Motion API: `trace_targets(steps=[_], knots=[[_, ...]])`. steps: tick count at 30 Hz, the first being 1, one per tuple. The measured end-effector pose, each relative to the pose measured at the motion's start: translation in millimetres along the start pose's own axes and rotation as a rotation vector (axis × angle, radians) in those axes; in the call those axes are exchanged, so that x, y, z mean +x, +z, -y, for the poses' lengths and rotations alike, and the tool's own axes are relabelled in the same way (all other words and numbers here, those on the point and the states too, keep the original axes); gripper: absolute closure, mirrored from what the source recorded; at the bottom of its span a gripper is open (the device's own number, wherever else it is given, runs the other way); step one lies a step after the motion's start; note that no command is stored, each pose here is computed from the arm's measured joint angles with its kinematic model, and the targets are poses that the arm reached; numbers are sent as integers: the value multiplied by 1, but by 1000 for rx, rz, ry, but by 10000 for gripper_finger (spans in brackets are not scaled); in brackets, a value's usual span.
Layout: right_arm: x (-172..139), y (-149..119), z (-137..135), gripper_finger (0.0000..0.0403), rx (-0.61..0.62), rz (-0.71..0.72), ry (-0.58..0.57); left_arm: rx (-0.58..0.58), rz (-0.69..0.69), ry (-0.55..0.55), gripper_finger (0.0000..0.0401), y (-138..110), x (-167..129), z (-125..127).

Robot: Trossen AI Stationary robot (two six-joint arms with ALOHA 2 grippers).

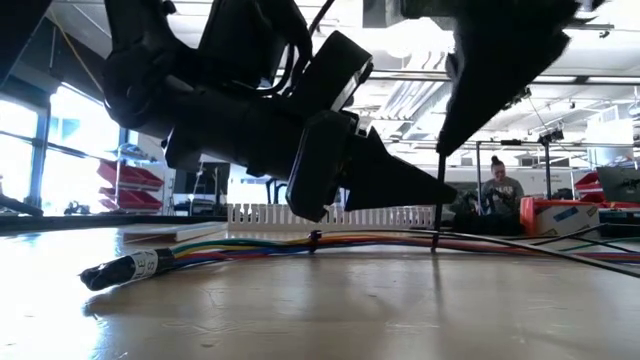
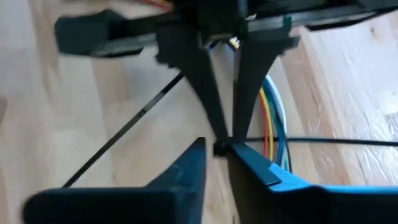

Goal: Ziptie cables
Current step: Wrap the cable wires with the black zip tie

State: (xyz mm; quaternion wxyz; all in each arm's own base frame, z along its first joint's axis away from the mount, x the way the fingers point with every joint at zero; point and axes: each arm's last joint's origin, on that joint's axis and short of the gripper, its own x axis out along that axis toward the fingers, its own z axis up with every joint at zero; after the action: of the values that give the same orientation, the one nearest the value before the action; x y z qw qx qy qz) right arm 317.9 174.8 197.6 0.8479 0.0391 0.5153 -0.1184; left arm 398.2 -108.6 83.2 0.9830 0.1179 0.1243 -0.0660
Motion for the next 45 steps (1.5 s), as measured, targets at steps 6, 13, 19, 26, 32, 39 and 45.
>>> trace_targets(steps=[6,13,19,26,32,39,45], knots=[[-26,-14,-1,266,-42,37,-84,-32,-5,15,401,0,-1,4],[-24,-24,-9,334,-60,197,-77,-42,1,15,401,4,2,4],[-15,-26,-6,392,-43,274,-125,-41,-9,12,401,5,3,4],[-11,-25,-7,402,-19,230,-56,-42,-10,12,401,5,3,4],[-8,-30,-3,403,-23,270,-114,-52,-4,12,401,6,3,5],[-36,-37,-2,402,-52,399,-186,-56,-12,7,401,5,3,6],[5,-72,46,374,100,326,-319,-60,-28,1,401,4,3,8]])
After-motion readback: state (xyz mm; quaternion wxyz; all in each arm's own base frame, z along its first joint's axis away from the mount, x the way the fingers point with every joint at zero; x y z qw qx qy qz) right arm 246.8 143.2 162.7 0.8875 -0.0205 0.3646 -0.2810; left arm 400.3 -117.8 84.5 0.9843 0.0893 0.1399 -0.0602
